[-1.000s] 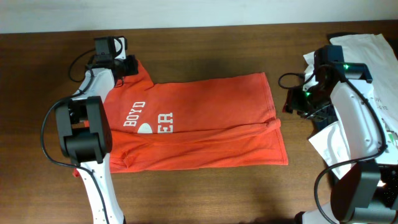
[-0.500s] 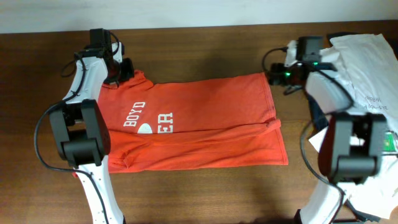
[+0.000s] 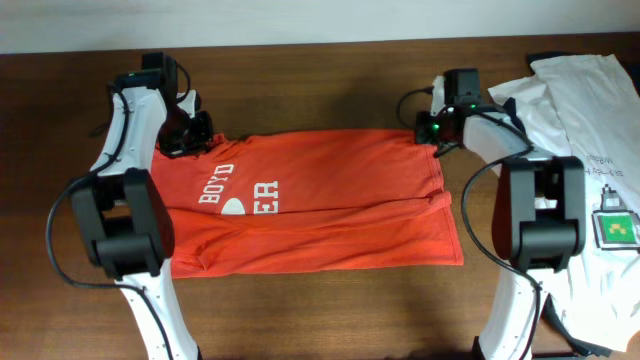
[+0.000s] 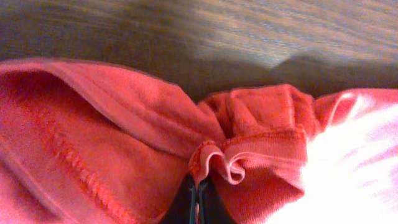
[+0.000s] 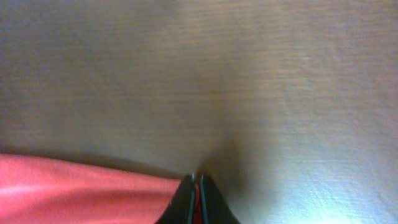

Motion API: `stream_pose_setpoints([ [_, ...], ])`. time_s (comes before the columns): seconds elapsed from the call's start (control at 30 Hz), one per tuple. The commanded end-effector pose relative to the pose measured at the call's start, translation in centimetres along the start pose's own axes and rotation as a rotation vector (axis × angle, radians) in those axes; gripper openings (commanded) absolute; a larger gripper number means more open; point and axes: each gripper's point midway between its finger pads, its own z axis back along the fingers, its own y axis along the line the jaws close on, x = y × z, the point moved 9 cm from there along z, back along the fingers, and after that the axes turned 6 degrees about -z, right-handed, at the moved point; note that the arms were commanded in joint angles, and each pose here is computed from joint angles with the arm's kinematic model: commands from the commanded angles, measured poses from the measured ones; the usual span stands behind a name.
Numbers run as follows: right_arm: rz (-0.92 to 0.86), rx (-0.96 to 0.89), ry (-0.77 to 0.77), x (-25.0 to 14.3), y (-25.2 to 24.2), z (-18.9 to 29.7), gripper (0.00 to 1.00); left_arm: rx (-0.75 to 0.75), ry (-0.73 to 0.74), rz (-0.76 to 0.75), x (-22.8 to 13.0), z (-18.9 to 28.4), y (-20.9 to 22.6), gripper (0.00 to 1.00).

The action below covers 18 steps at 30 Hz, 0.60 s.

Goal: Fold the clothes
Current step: 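Grasp the shirt's top shoulder corners with both grippers, then fold the top half down toward the near edge with both grippers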

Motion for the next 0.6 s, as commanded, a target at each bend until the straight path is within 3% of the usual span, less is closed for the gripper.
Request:
stream_pose_setpoints([
  [0.0, -0.045, -0.069, -0.004, 1.3, -1.6, 4.6, 0.04, 0.002, -0.07, -0.023, -1.5, 6.2, -1.0, 0.0],
  [0.1, -0.059, -0.086, 0.08, 0.8, -1.1, 9.1, 0.04, 0.013, 0.024, 0.004, -4.6, 9.1, -1.0, 0.0],
  [0.23, -0.083, -0.124, 0.274, -2.4, -1.1, 12.3, 0.04, 0.019, 0.267, 0.026, -8.8, 10.4, -1.1, 0.0],
  [0.37, -0.099, -0.15, 0.41, -4.5, -1.3, 13.1, 0.04, 0.014, 0.28, 0.018, -10.3, 11.0, -1.3, 0.0],
  [0.57, -0.119, -0.183, 0.582, -6.8, -1.5, 14.4, 0.04, 0.076, 0.266, 0.012, -15.9, 13.5, -1.2, 0.0],
])
